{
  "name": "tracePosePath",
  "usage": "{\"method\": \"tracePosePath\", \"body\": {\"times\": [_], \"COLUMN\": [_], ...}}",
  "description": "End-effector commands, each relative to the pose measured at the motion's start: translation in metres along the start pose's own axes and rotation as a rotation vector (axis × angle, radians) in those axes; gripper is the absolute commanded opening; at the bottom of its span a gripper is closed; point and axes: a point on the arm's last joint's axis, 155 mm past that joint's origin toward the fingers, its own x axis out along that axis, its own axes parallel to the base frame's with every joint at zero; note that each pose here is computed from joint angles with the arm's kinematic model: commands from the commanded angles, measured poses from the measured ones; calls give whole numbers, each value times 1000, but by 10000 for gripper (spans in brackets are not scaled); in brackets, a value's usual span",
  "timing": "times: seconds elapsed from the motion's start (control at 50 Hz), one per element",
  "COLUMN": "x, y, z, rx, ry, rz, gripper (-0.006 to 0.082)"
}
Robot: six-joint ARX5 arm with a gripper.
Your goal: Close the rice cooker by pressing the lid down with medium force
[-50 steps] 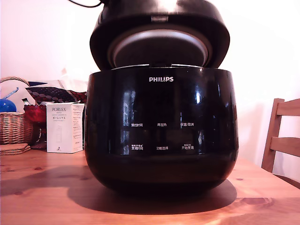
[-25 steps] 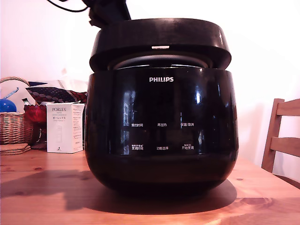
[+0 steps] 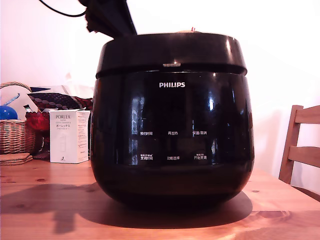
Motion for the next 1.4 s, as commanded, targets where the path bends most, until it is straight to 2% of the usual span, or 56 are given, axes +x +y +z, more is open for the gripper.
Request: {"method": "tracePosePath", "body": {"times": [0.0, 0.34, 0.68, 0.98, 1.38], "x": [11, 29, 37, 58, 68], "y": [-5, -22, -18, -19, -19], "z": [-21, -38, -41, -71, -82], "rx": [-37, -24, -21, -63, -85], "ry": [68, 112, 105, 159, 169], "rz": [-28, -73, -63, -84, -92], "gripper": [-22, -22, -22, -22, -22]}}
